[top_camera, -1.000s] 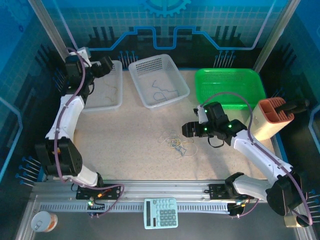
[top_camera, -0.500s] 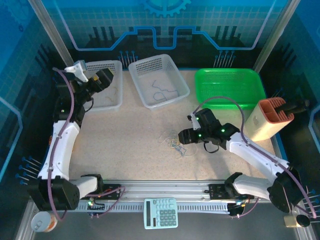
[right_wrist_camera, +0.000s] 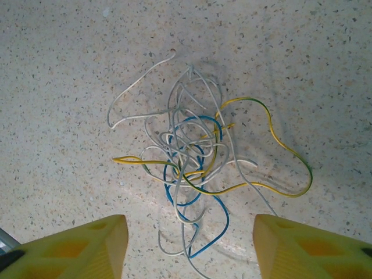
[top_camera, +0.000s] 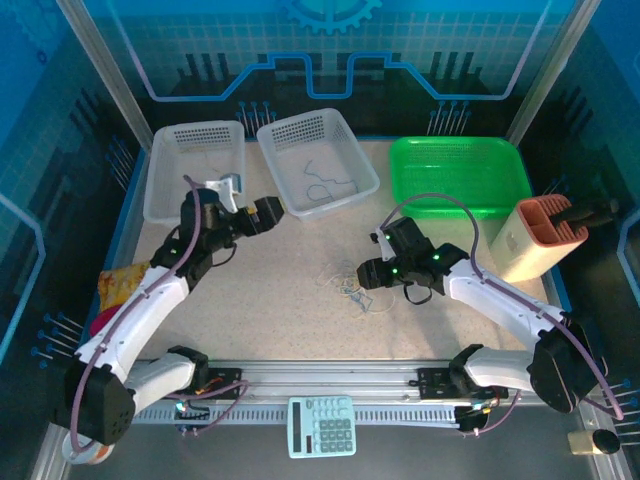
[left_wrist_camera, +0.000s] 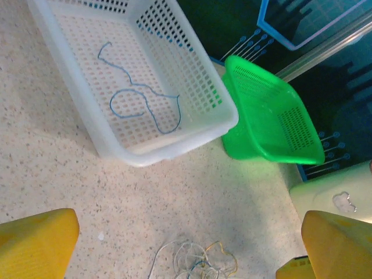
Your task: Untangle the cables
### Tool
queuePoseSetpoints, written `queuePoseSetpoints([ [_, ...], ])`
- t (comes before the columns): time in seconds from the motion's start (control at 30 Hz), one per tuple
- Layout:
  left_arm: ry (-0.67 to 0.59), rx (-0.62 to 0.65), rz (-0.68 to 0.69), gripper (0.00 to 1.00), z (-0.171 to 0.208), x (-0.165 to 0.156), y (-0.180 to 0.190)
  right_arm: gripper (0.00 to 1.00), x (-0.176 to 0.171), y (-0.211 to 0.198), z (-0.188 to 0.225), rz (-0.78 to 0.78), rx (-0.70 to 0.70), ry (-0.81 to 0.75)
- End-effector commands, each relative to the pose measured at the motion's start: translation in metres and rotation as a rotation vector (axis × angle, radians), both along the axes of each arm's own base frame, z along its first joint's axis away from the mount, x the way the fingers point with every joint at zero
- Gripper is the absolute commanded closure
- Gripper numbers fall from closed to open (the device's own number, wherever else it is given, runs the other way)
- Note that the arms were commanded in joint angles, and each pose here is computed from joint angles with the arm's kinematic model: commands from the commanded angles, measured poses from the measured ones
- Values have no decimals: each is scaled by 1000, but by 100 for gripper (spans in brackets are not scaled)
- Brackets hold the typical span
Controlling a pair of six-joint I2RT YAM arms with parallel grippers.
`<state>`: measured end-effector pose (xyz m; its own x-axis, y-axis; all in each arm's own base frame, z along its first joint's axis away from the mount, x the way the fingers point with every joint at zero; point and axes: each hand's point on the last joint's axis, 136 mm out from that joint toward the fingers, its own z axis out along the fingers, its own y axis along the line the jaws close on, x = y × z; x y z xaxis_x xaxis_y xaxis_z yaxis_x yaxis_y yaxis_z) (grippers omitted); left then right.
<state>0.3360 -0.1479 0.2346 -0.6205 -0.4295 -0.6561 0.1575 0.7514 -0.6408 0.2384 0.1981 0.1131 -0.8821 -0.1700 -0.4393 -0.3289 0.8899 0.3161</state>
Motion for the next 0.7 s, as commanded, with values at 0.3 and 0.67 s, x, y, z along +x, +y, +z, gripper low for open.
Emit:
queuePoseSetpoints([
  [0.3,211,-44,43,1,-72,-14,-44,41,-6,19,-29,55,-61,58],
  [0.67,439,-214,232,1,-103,-53,-61,32,-1,15,-6,44,-56,-13],
])
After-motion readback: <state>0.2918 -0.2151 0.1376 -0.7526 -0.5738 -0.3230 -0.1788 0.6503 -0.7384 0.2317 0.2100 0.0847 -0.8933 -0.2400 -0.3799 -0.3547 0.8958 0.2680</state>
